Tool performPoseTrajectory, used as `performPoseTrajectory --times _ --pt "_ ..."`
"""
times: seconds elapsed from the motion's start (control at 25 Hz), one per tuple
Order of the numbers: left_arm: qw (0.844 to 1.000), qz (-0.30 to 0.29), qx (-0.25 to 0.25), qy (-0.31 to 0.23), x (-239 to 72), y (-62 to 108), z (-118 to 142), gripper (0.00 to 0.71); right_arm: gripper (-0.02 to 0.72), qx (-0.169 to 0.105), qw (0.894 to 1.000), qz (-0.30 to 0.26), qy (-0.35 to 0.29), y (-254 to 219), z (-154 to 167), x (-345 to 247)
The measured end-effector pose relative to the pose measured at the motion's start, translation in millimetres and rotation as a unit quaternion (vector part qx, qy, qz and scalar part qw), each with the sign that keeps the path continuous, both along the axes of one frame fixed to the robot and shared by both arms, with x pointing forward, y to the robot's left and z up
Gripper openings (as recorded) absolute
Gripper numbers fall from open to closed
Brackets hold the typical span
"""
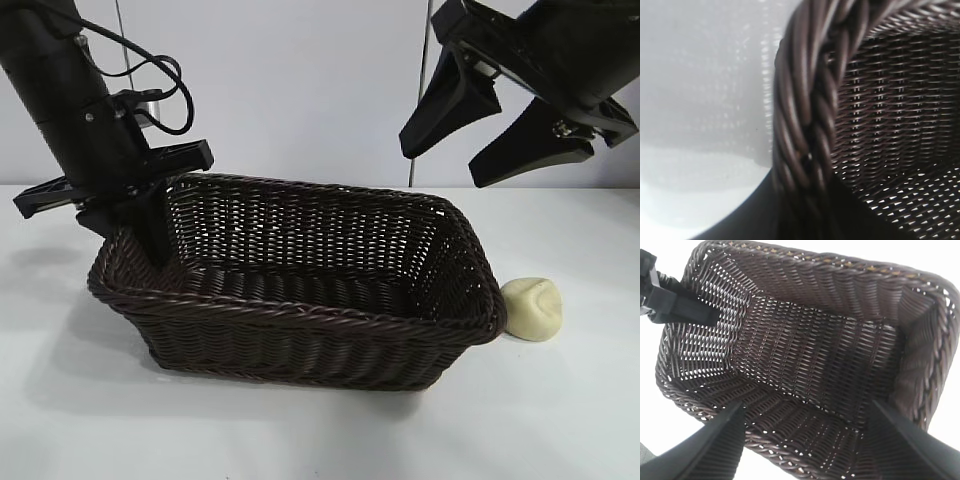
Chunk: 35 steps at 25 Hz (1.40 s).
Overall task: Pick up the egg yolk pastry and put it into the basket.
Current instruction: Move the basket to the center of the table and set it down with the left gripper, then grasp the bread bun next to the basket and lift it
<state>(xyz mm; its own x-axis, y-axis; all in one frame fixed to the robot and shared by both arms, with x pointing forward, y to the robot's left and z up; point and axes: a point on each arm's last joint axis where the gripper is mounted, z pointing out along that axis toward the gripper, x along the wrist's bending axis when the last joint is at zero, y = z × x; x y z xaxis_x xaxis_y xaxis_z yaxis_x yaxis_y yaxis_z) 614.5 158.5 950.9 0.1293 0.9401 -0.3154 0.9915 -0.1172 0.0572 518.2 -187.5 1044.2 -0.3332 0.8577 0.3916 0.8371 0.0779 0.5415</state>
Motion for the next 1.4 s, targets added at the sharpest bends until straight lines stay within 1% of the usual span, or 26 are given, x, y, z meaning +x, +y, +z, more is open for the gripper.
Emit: performPoseTrajectory --times 0.24,0.32,0.36,0.44,0.56,0.6,0.68,0.8,0.88,1.0,1.12,1.2,1.28,1.4 --pt "1.0 0.0 0.0 0.0 0.0 0.0 0.0 0.097 0.507 0.0 1.0 0.0 0.0 0.0 0.0 -0.1" --pt "1.0 0.001 0.0 0.0 0.0 0.0 0.0 0.112 0.507 0.0 1.0 0.0 0.0 0.0 0.0 -0.1" --pt "1.0 0.002 -0.001 0.001 0.0 -0.1 0.0 0.14 0.507 0.0 1.0 0.0 0.0 0.0 0.0 -0.1" --pt "1.0 0.003 -0.001 0.001 0.0 -0.2 0.1 0.232 0.507 0.0 1.0 0.0 0.0 0.0 0.0 -0.1" --pt "1.0 0.006 -0.004 0.002 -0.1 -0.6 0.2 0.405 0.507 0.0 1.0 0.0 0.0 0.0 0.0 -0.1" --pt "1.0 0.005 -0.003 0.001 -0.1 -0.5 0.7 0.449 0.507 0.0 1.0 0.0 0.0 0.0 0.0 -0.1" --pt "1.0 -0.004 0.01 -0.001 -0.5 1.9 2.2 0.494 0.507 -0.001 1.0 0.001 0.0 -0.1 -0.1 -0.1" --pt "0.999 -0.021 0.036 -0.014 -3.0 7.6 12.1 0.515 0.507 -0.001 1.0 0.001 0.0 -0.1 -0.1 -0.1" --pt "0.998 -0.032 0.052 -0.027 -6.2 11.7 24.3 0.52 0.507 -0.001 1.0 0.001 0.0 -0.1 -0.1 -0.2" --pt "0.995 -0.044 0.071 -0.058 -13.3 18.5 50.7 0.523 0.507 -0.001 1.0 0.001 0.0 -0.1 -0.1 -0.2" --pt "0.992 -0.053 0.087 -0.078 -20.2 24.4 71.4 0.522 0.507 -0.001 1.0 0.001 0.0 -0.1 -0.1 -0.2" --pt "0.99 -0.057 0.098 -0.086 -22.2 27.2 77.1 0.522 0.507 -0.001 1.0 0.001 0.0 -0.1 -0.1 -0.2" --pt "0.988 -0.062 0.113 -0.09 -21.8 29.8 77.7 0.522 0.507 -0.001 1.0 0.001 0.0 -0.1 -0.1 -0.2" --pt "0.986 -0.055 0.126 -0.09 -19.0 39.6 77.0 0.522 0.507 -0.001 1.0 0.001 0.0 -0.1 -0.1 -0.2"
